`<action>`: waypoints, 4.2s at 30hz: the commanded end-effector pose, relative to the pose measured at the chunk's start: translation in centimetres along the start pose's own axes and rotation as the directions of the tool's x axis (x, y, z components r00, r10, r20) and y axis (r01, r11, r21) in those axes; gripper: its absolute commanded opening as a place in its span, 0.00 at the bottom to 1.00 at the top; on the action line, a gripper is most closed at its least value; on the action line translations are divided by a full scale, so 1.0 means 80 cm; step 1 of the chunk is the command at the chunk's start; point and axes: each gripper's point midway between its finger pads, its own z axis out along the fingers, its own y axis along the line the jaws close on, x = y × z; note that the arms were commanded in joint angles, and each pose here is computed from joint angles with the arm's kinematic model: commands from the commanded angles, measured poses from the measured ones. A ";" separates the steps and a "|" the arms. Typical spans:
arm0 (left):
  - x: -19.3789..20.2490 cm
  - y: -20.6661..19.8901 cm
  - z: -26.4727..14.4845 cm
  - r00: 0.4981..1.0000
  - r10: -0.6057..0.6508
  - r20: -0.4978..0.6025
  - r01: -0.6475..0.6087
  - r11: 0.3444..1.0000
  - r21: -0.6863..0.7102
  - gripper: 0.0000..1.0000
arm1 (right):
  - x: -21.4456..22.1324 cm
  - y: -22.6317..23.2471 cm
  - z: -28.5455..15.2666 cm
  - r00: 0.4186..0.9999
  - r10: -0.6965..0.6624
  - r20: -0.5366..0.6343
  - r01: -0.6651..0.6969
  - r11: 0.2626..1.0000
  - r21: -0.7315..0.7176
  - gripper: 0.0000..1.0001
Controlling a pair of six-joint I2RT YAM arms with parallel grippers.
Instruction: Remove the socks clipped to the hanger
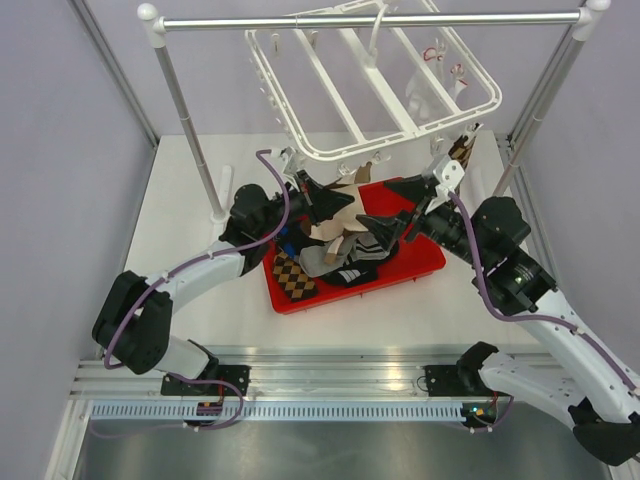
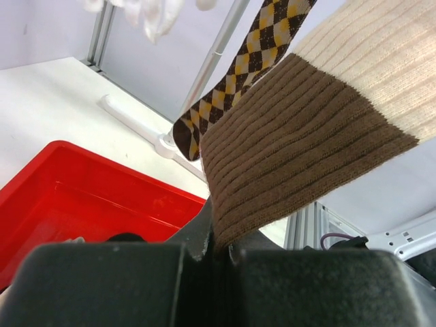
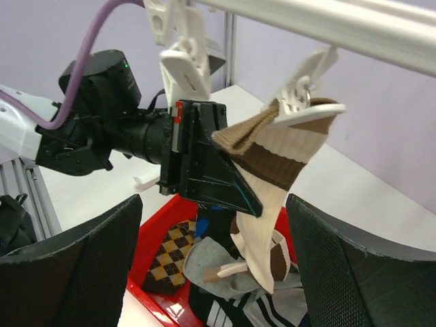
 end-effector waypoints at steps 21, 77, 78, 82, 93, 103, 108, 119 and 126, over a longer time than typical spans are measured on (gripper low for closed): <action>-0.028 -0.058 -0.010 0.997 -0.054 -0.059 0.064 0.978 0.199 0.02 | -0.088 -0.034 0.039 0.920 0.149 0.363 -0.021 0.943 -0.333 0.85; -0.031 -0.099 -0.022 0.963 -0.213 -0.162 0.261 0.884 0.388 0.02 | -0.087 -0.051 0.011 0.832 0.203 0.517 -0.150 0.978 -0.143 0.73; -0.029 -0.097 -0.023 0.962 -0.219 -0.162 0.265 0.885 0.382 0.02 | -0.088 -0.052 0.011 0.835 0.199 0.512 -0.153 0.979 -0.131 0.74; -0.022 -0.093 -0.023 0.959 -0.228 -0.170 0.277 0.886 0.372 0.02 | -0.086 -0.067 0.006 0.855 0.183 0.486 -0.189 0.981 -0.038 0.76; -0.018 -0.080 -0.019 0.951 -0.259 -0.171 0.303 0.894 0.331 0.02 | -0.096 -0.080 -0.005 0.849 0.212 0.484 -0.264 0.964 0.042 0.74; -0.010 -0.051 -0.011 0.969 -0.206 -0.135 0.232 0.949 0.215 0.02 | -0.085 -0.100 0.002 0.863 0.306 0.401 -0.403 0.896 0.184 0.77; -0.016 -0.048 -0.007 0.976 -0.180 -0.120 0.202 0.958 0.206 0.02 | -0.081 -0.102 0.011 0.884 0.291 0.366 -0.394 0.885 0.249 0.77; -0.021 -0.047 -0.008 0.978 -0.186 -0.096 0.202 0.961 0.188 0.02 | -0.077 -0.091 0.023 0.869 0.316 0.379 -0.415 0.884 0.213 0.72; -0.022 -0.044 -0.003 0.982 -0.175 -0.078 0.185 0.971 0.153 0.02 | -0.078 -0.082 0.028 0.878 0.299 0.374 -0.406 0.878 0.253 0.69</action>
